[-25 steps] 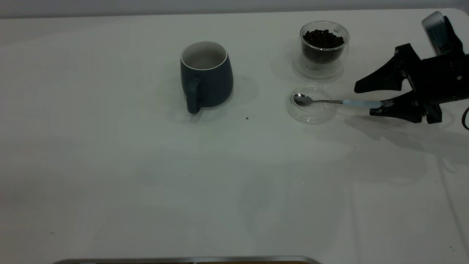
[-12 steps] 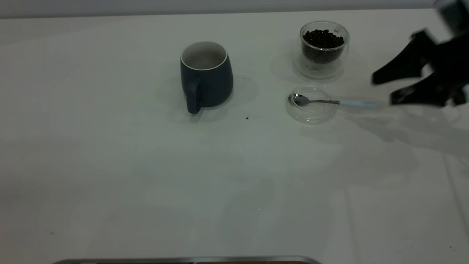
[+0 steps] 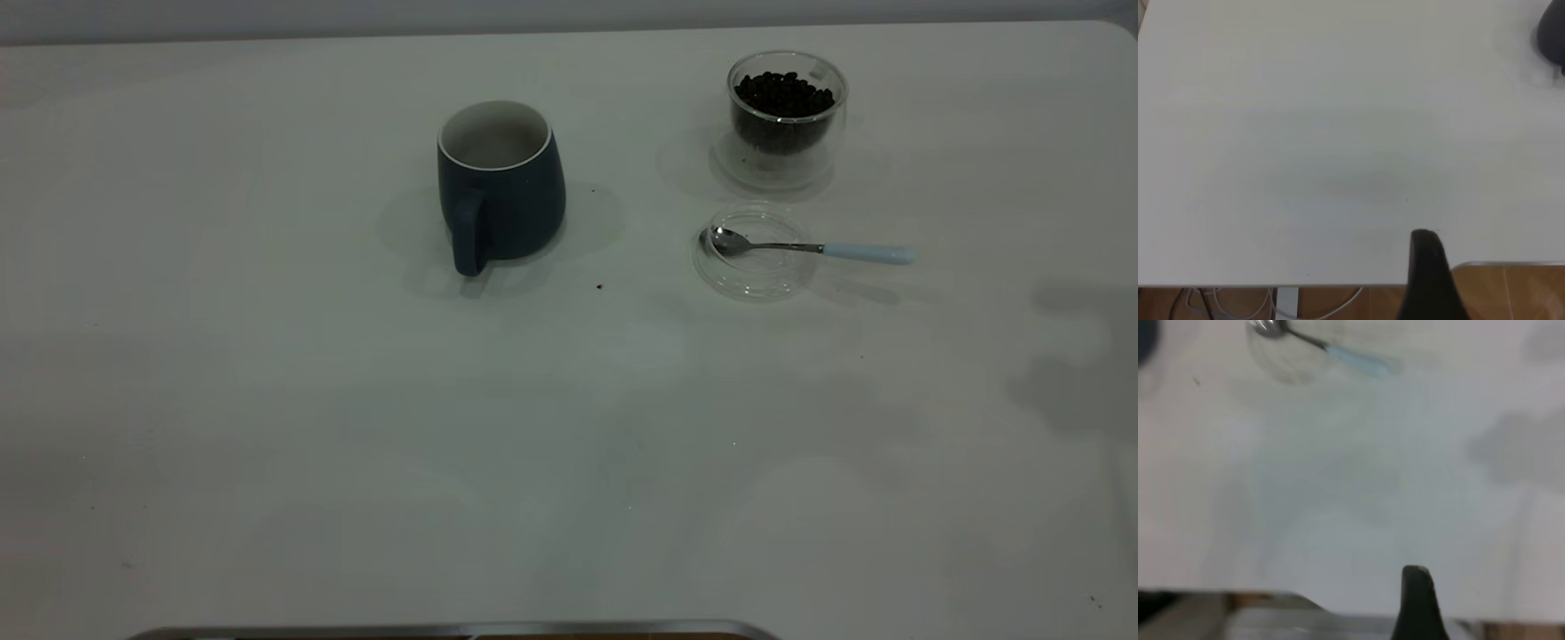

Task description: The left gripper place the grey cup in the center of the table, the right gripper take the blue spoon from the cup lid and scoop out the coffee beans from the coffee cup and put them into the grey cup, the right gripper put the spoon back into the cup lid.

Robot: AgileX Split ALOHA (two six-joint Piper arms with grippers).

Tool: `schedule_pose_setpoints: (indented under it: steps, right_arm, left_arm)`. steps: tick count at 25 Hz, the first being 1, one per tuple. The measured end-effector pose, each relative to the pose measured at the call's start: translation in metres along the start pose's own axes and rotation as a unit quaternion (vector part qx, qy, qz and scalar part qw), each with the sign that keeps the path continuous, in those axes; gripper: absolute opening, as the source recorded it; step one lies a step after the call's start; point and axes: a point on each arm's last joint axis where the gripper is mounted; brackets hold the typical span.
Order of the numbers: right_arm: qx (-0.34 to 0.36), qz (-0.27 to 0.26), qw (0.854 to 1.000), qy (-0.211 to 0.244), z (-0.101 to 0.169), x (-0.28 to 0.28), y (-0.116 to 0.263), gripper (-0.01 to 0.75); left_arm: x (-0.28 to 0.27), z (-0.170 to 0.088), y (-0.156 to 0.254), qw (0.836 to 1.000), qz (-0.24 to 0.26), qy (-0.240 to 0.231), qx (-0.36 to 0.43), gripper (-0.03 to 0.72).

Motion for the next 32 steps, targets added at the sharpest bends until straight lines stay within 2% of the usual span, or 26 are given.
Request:
schedule_pose_setpoints:
  steps: [4, 9, 13, 16, 18, 22, 27, 29, 32]
  right_arm:
    - [-0.065, -0.042, 0.996, 0.033, 0.008, -0.045, 0.04, 0.592]
    - [-0.096, -0.118, 0.988, 0.015, 0.005, -0.068, 0.088, 0.592]
    - [-0.141, -0.141, 0.98, -0.002, 0.002, -0.073, 0.129, 0.592]
    - [-0.163, -0.137, 0.977, -0.005, -0.007, -0.076, 0.16, 0.592]
    - [-0.18, -0.152, 0.972, 0.002, -0.014, -0.085, 0.177, 0.592]
    - [-0.209, -0.221, 0.952, 0.024, -0.029, -0.104, 0.208, 0.59]
    - [-0.21, -0.328, 0.921, 0.012, -0.041, -0.12, 0.239, 0.589]
    - [-0.191, -0.356, 0.915, -0.003, -0.044, -0.123, 0.247, 0.589]
    - [-0.157, -0.376, 0.913, -0.014, -0.048, -0.125, 0.255, 0.589]
  left_arm:
    - [0.0, 0.0, 0.0, 1.0, 0.0, 0.0, 0.0, 0.567]
    - [0.0, 0.0, 0.0, 1.0, 0.0, 0.0, 0.0, 0.567]
    - [0.0, 0.0, 0.0, 1.0, 0.0, 0.0, 0.0, 0.567]
    - [0.0, 0.0, 0.0, 1.0, 0.0, 0.0, 0.0, 0.567]
    - [0.0, 0.0, 0.0, 1.0, 0.0, 0.0, 0.0, 0.567]
    - [0.0, 0.0, 0.0, 1.0, 0.0, 0.0, 0.0, 0.567]
    - [0.0, 0.0, 0.0, 1.0, 0.0, 0.0, 0.002, 0.567]
    - [0.0, 0.0, 0.0, 1.0, 0.0, 0.0, 0.002, 0.567]
    - [0.0, 0.0, 0.0, 1.0, 0.0, 0.0, 0.002, 0.567]
Point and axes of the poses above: a point on each arm's last joint axis where the gripper is mounted, x pointing out along that axis toward the gripper, z along the wrist's bending axis when the last joint is at zero, y = z × x, and after that the axes turned 13 degrees about x, right-handed
